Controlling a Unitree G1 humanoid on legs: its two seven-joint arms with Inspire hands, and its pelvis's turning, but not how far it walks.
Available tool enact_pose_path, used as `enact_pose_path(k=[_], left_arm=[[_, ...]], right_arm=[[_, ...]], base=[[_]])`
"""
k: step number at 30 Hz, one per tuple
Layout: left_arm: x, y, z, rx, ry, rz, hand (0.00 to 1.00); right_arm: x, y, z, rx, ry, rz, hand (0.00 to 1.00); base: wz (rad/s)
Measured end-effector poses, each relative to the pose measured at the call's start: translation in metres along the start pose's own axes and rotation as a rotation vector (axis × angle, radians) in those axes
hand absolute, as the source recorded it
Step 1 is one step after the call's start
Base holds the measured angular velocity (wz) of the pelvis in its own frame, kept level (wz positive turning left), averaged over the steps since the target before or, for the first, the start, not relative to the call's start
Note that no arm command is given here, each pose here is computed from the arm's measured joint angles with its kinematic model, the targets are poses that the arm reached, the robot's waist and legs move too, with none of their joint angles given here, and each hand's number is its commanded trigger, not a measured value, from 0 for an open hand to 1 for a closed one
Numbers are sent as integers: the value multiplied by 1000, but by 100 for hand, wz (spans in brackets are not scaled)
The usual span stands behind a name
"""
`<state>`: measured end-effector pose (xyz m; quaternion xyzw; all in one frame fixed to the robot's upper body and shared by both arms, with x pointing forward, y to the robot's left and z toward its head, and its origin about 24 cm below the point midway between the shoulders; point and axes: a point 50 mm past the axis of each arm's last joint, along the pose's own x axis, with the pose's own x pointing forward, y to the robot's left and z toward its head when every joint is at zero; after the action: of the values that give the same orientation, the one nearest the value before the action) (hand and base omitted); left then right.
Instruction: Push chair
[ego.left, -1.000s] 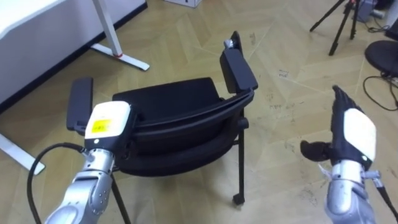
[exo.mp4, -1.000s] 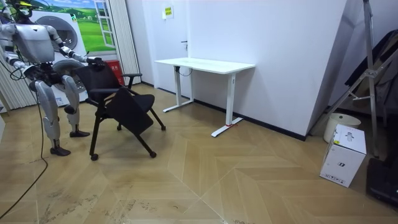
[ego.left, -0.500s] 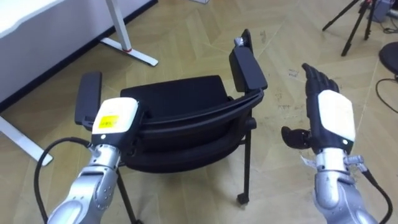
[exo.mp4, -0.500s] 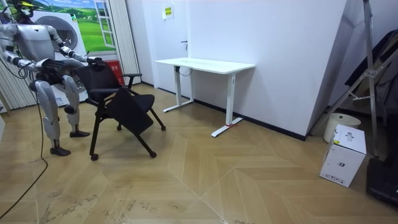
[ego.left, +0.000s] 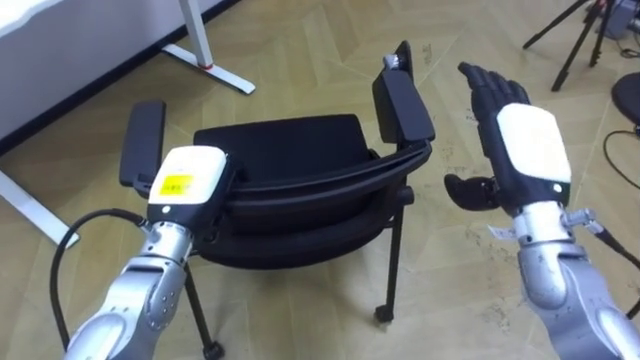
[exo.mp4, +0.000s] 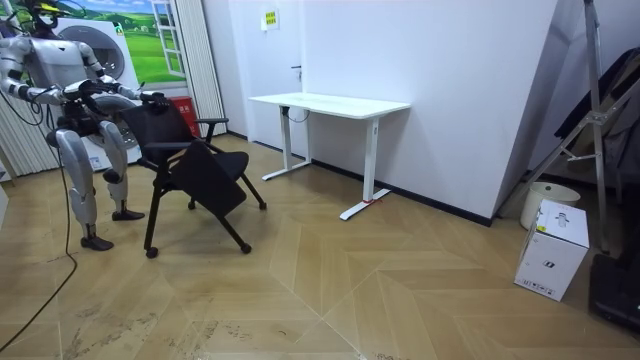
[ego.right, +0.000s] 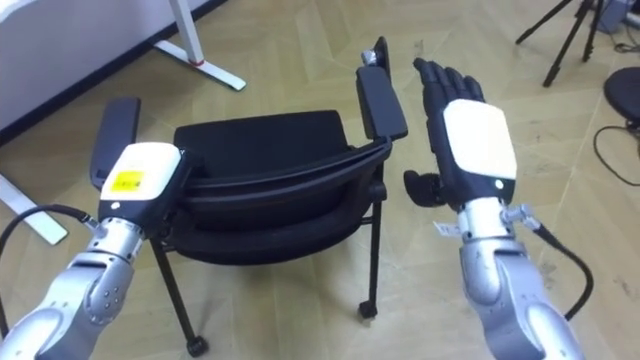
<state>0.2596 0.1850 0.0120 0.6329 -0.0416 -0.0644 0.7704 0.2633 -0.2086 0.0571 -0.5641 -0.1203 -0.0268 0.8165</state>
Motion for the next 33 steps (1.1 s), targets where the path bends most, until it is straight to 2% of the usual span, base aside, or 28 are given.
enact_pose_path(k=[7,26,33], left_arm=[[3,3,2,29,-35,-1,100],[8,8,5,43,-85,-4,100],[8,9,5,47,-111,-11,100]], right_arm=[[1,0,0,-18,-12,27,0],[10,-4,7,-226,-141,59,0],[8,1,13,-232,-172,84,0]], base=[[2],[2],[0]])
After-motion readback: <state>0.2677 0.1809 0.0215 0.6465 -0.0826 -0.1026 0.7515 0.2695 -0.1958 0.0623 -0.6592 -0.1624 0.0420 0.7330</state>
